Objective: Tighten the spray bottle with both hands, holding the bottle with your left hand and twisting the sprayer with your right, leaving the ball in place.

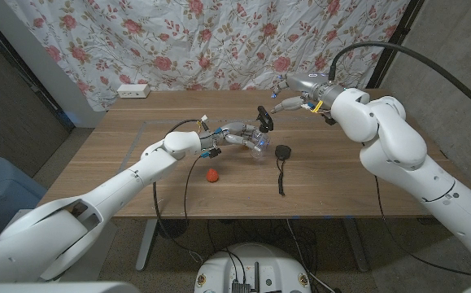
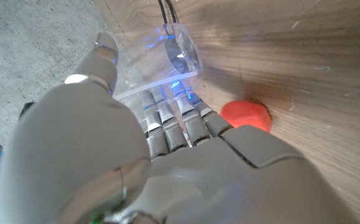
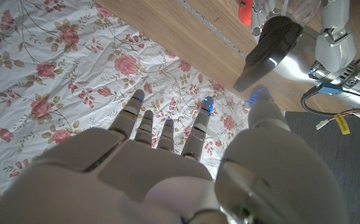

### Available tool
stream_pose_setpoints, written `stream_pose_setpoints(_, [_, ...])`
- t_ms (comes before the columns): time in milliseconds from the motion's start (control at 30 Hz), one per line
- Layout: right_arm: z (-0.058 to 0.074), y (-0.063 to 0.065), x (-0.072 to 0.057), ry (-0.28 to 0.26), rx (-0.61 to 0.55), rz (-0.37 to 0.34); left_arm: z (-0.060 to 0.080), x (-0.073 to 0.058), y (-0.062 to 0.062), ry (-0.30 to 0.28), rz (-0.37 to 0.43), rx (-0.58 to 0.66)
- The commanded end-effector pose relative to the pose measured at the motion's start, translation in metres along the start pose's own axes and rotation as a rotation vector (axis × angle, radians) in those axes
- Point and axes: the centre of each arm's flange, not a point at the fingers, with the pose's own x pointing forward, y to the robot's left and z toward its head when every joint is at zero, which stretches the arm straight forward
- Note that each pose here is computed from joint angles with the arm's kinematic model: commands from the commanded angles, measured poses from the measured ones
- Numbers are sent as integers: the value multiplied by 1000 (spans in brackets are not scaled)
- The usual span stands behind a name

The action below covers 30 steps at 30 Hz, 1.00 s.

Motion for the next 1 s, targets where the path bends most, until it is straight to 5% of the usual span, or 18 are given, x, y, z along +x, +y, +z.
stream_pose_setpoints(33, [-12,1,-1,-87,2,15,0,-1,1,7,-9,7])
stream_pose_setpoints(433, [-27,6,4,-197,-19,3,3,0,3,11,-20,15])
stream_pose_setpoints(1000, [-34,17,6,-278,-31,-62,5,1,-1,23,-31,18])
